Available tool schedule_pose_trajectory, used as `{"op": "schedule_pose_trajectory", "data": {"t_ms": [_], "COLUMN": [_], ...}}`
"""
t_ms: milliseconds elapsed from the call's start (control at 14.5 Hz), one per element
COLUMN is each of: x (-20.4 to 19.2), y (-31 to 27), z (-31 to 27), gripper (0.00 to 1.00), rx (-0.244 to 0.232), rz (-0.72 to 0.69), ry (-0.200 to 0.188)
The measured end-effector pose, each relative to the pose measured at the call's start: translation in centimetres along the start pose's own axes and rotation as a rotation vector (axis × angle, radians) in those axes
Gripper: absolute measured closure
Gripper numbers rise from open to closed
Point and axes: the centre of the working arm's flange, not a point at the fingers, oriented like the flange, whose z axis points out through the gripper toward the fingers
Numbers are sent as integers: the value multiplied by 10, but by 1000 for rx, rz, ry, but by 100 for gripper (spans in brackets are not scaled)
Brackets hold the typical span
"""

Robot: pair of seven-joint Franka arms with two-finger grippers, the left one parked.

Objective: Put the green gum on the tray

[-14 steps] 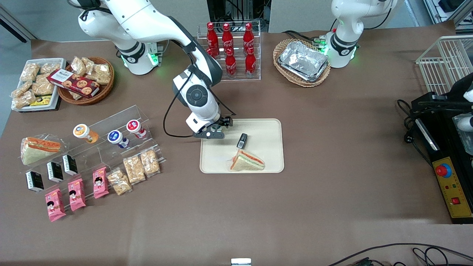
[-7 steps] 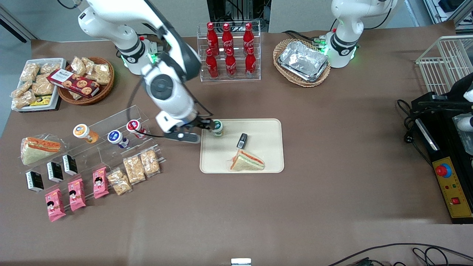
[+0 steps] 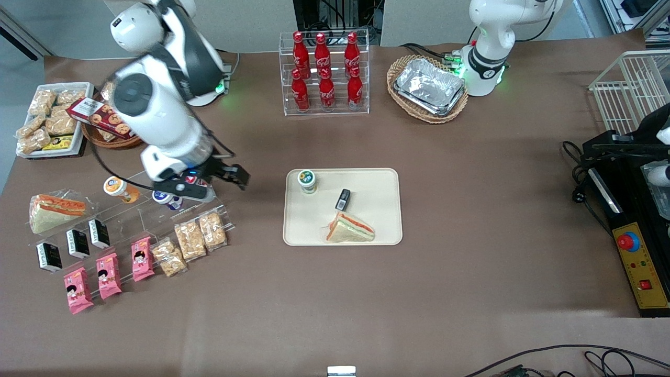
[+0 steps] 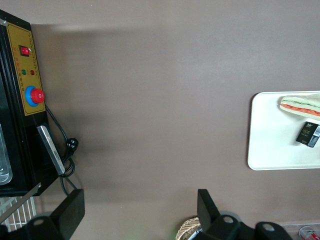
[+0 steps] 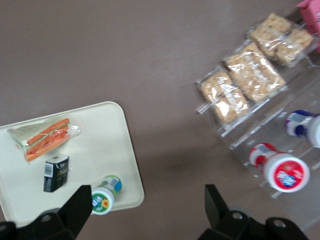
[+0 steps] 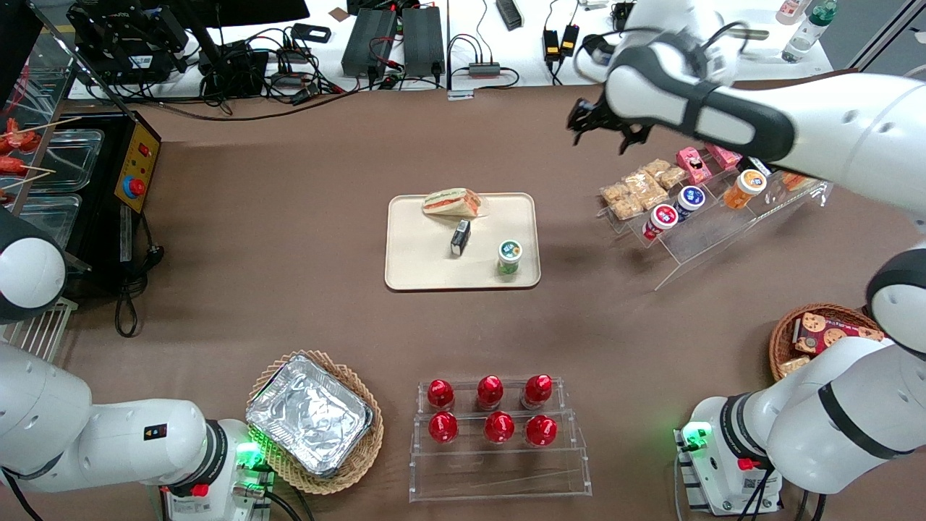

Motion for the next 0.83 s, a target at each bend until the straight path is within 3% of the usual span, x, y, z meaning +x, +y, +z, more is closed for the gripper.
{"op": "schedule_pose_trajectory", "data": {"t_ms": [138, 276, 828], "x": [11, 30, 77], "y": [23, 51, 149], "z": [-31, -71, -122], "gripper": [0, 0, 0], "rx": [-7, -30, -40], "rz": [-2, -18, -164], "ry": [-14, -1, 4]}}
